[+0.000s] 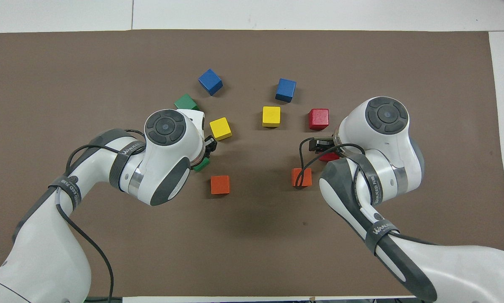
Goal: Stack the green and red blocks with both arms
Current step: 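Grasp green with the left gripper while the right gripper grasps red, then set green down apart while the right gripper sets red down apart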
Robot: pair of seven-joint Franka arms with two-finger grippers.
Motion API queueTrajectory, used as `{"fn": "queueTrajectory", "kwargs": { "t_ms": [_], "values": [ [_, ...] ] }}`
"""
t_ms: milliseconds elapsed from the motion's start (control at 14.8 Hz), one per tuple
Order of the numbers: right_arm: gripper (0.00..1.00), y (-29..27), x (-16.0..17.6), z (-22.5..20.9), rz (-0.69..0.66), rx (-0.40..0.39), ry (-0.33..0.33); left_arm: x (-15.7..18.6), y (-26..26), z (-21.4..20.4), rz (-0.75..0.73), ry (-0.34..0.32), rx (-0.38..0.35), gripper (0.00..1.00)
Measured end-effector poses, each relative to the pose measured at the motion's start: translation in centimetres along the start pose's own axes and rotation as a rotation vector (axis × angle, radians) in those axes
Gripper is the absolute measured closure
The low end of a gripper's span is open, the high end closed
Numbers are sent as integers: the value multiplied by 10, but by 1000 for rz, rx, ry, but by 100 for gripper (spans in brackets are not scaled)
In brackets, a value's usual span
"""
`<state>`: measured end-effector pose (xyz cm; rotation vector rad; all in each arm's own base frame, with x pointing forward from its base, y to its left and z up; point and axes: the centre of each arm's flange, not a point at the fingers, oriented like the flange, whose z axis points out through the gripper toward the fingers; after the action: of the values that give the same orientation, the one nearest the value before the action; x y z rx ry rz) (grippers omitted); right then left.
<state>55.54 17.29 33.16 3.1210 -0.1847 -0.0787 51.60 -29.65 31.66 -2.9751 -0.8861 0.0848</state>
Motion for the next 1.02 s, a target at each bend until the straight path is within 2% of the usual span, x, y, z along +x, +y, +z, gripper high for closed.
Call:
{"fn": "queueTrajectory", "kwargs": {
  "t_ms": [271,609,812,1015],
  "values": [
    [1,2,-2,4,-1,1,3,26,-15,-17,81,24,-4,44],
    [0,2,-3,9,-2,5,11,79,-65,-54,288,28,32,44],
    [0,3,-4,10,-2,4,8,125,-106,-61,440,16,38,44],
    [0,3,-5,12,-2,2,5,178,-162,-61,530,9,31,44]
  ]
}}
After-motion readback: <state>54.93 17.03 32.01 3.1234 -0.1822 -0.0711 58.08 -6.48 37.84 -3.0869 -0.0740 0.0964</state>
